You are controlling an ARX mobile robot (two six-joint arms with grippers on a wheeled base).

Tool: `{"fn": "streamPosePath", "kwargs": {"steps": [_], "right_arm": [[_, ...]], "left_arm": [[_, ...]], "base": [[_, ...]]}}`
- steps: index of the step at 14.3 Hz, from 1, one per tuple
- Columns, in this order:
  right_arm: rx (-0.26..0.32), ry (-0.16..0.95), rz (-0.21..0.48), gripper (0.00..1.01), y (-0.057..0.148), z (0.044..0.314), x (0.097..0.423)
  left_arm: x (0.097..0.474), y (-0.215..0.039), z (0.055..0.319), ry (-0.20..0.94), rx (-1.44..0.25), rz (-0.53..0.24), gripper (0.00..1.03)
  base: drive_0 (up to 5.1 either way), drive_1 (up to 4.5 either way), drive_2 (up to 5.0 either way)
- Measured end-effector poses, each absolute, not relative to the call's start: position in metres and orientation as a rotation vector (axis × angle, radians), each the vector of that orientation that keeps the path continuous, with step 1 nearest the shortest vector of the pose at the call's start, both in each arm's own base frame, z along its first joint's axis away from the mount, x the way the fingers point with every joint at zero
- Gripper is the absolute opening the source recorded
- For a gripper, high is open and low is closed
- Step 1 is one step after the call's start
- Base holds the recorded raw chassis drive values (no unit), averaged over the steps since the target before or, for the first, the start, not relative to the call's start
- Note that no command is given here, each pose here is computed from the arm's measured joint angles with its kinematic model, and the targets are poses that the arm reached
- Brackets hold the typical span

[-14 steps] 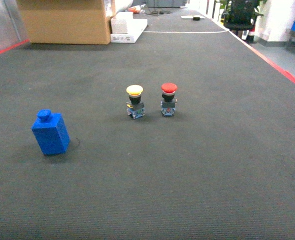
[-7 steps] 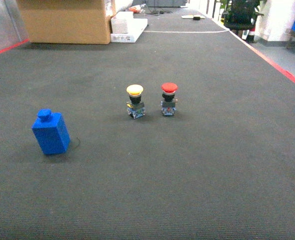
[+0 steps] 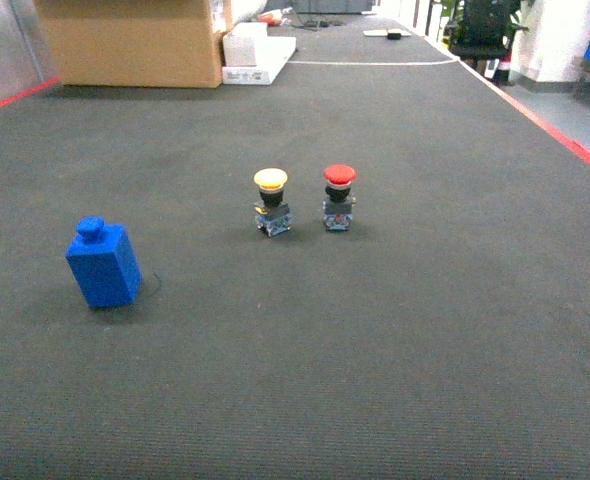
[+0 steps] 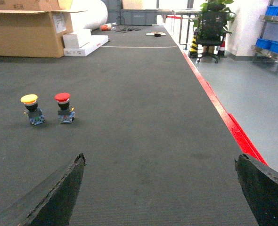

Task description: Pick blue part to blue bin on bottom shelf

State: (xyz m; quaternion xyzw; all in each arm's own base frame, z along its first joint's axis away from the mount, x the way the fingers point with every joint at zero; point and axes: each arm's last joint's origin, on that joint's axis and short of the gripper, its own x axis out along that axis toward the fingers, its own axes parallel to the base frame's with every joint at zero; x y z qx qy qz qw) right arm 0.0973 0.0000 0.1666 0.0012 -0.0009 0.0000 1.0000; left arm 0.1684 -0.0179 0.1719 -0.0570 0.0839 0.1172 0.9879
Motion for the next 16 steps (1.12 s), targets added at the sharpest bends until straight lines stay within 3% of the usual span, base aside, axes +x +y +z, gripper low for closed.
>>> {"fn": "streamPosePath", "kwargs": {"steps": [2,5,9,16], "right_arm": [[0.002,-0.002,0.000,0.98,0.000,0.167,0.097],[0.002,-0.002,0.000,0.98,0.000,0.167,0.097],[0.002,-0.002,0.000,0.98,0.000,0.167,0.097],[0.002,-0.002,0.000,0.98,0.000,0.167,0.097]], "left_arm": [[0.218,-0.025,0.175,0.130,-0.112,0.201,0.98],[0.258,-0.032,0.151,0.232,-0.065,0.141,0.98],[0.276,-0.036,0.140,0.258,-0.020,0.089,0.98],[0.301,-0.041,0.120,0.301,0.013,0.075,0.98]], "base": [[0.0,0.00,0.0],[0.0,0.00,0.0],[0.0,0.00,0.0],[0.0,0.00,0.0]]}}
